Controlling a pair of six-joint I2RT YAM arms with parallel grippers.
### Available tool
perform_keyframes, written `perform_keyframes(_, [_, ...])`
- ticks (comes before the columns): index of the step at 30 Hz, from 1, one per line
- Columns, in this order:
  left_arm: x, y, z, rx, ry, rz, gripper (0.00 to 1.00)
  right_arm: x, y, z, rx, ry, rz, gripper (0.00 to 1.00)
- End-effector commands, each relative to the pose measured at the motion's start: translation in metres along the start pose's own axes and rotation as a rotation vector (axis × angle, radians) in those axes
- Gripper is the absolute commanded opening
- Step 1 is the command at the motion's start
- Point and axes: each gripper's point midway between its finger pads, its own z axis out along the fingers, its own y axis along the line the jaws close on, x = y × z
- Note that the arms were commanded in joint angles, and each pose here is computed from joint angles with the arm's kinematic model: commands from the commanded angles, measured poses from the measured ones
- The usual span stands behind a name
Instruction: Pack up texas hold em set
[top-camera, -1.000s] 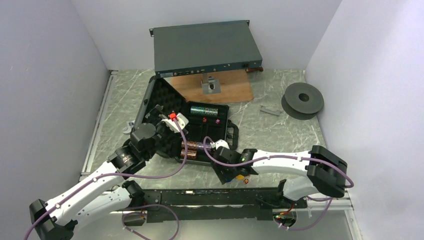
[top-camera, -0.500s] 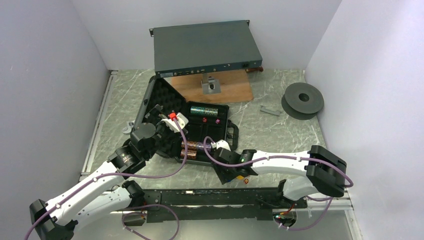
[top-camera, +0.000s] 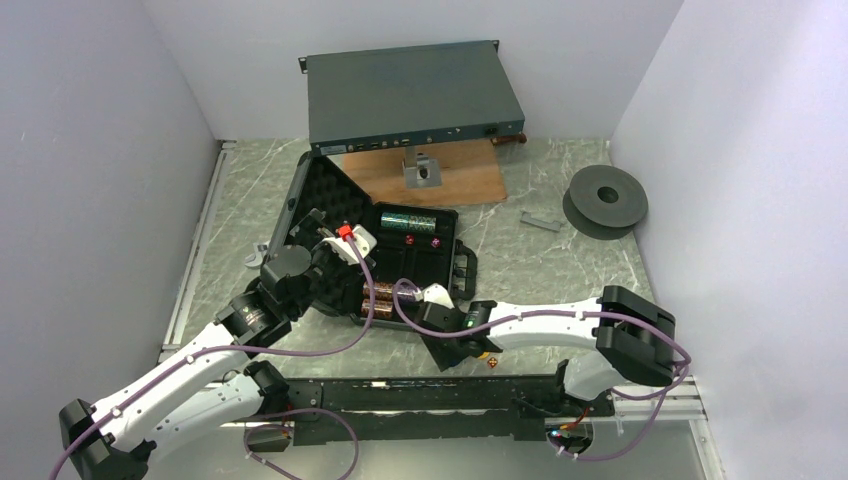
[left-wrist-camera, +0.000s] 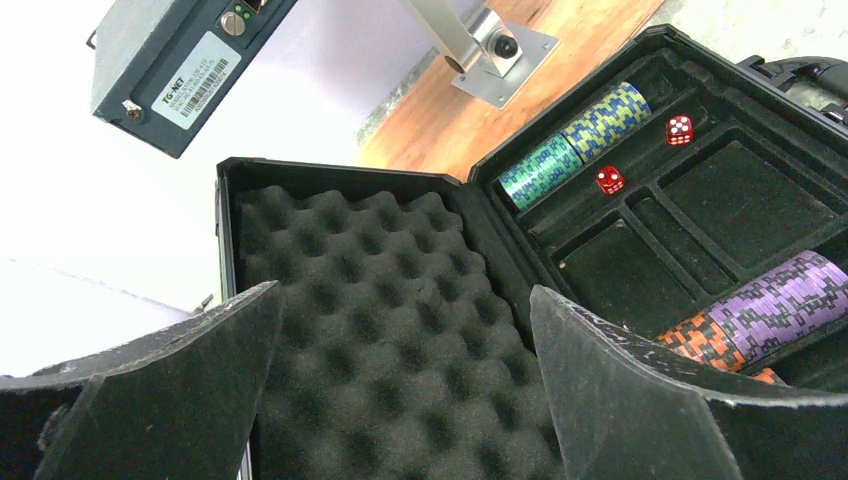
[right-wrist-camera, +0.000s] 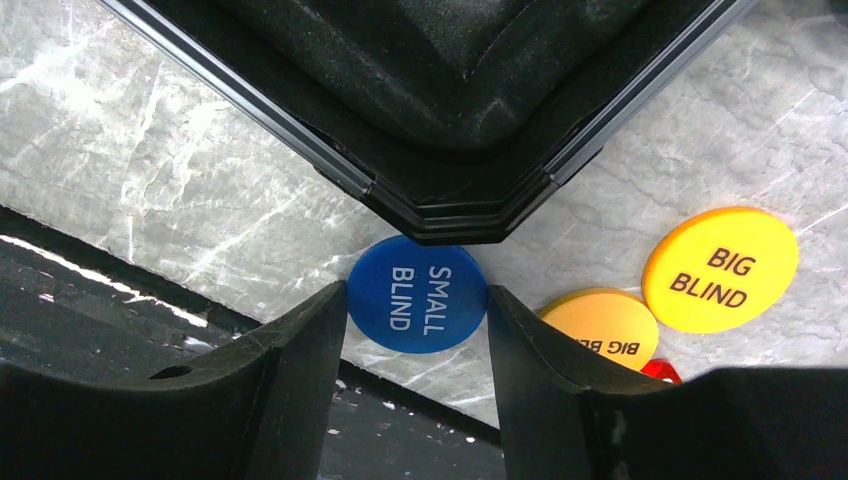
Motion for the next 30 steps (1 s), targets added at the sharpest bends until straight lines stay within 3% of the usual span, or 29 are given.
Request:
perform_keyframes(1, [-0.021, 0.012, -0.002, -0.025, -0.062, -0.037, 0.99, 0.025, -0.014, 0.005, 0.065, 0.075, -0.003, 0.53])
perform_keyframes(11, [-0.021, 0.013, -0.003, -0.027, -0.062, -0.036, 1.0, 0.03, -0.018, 0.006, 0.086, 0.089, 0.003, 0.49])
perform_keyframes(21, [-0.019, 0.012, -0.002, -0.03, -0.058, -0.033, 1.0, 0.021, -0.018, 0.001, 0.13, 0.074, 0.004, 0.35])
perform_keyframes(30, [-0.018, 0.012, -0.001, -0.028, -0.057, -0.026, 1.0, 0.01, -0.018, -0.011, 0.126, 0.03, 0.02, 0.32])
